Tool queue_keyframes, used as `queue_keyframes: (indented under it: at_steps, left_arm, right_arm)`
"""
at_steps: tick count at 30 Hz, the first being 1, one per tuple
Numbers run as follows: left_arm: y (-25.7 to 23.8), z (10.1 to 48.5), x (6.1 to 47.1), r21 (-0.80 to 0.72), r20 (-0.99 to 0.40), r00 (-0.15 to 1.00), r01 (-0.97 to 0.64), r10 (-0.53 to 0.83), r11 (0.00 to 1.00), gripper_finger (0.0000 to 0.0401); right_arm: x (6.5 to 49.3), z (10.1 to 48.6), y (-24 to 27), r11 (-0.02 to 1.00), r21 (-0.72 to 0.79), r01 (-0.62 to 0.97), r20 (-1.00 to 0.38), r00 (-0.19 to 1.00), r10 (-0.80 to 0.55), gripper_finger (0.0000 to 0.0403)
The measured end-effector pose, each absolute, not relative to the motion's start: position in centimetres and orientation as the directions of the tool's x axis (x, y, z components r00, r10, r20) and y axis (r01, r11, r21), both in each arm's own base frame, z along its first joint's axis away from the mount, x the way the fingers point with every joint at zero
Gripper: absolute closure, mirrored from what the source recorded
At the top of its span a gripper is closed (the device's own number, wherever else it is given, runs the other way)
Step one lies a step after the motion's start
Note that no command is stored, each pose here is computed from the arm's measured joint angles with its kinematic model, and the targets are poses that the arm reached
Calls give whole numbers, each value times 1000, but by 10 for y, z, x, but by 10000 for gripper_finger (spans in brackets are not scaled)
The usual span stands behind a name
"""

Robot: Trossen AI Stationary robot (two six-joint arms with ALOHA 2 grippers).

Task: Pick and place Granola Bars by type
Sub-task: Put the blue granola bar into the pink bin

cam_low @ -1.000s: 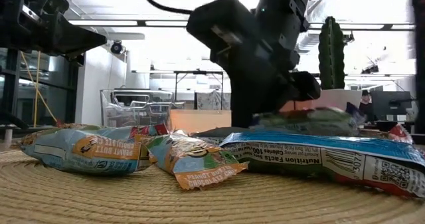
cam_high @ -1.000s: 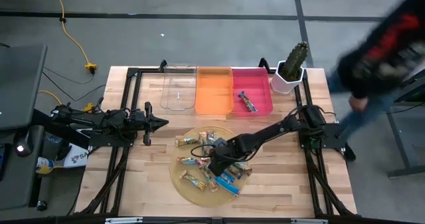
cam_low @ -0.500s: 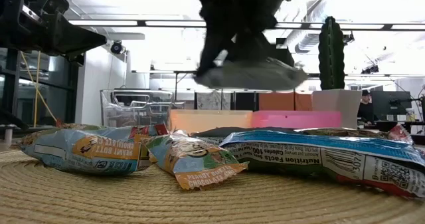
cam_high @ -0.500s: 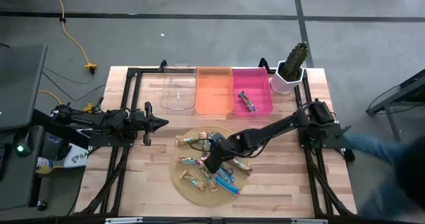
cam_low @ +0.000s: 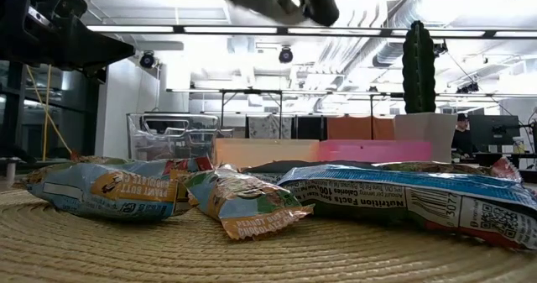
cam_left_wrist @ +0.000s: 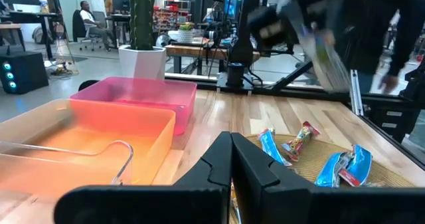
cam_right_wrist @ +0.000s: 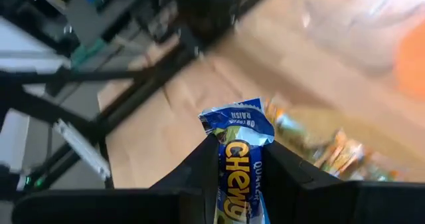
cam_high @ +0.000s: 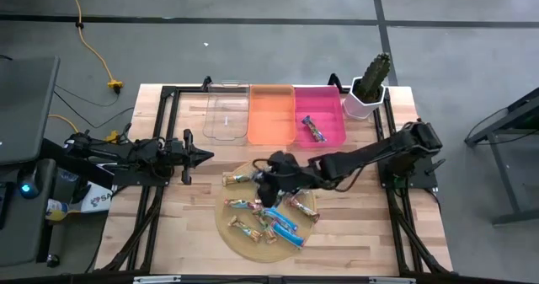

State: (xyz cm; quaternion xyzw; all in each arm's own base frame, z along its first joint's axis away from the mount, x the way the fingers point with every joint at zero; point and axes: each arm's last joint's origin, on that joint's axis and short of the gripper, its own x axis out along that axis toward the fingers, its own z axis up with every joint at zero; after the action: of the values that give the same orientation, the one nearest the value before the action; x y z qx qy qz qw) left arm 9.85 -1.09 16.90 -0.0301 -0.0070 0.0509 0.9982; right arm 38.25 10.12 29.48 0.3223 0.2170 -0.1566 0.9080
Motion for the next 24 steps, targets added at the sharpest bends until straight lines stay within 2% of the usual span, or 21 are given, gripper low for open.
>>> queue_keyframes:
  at_steps: [7,15,19,24]
  left_arm:
    - [-11,169,98,-61,11,995,-101,102,993,400]
    - [-11,169,99,-61,11,995,-101,102,993,400]
    - [-11,169,98,-61,11,995,-101,102,993,400]
    - [-11,169,99,-60,10,995,-101,102,993,400]
  right_arm:
    - [342,335,72,718,416,558,-495,801,-337,324]
    - [290,364,24,588,272,762,-508,633,-584,324]
    - [278,366,-5,492,194,849,-517,515,-684,324]
    - [275,351,-47,423,64,904,-624,367,-690,324]
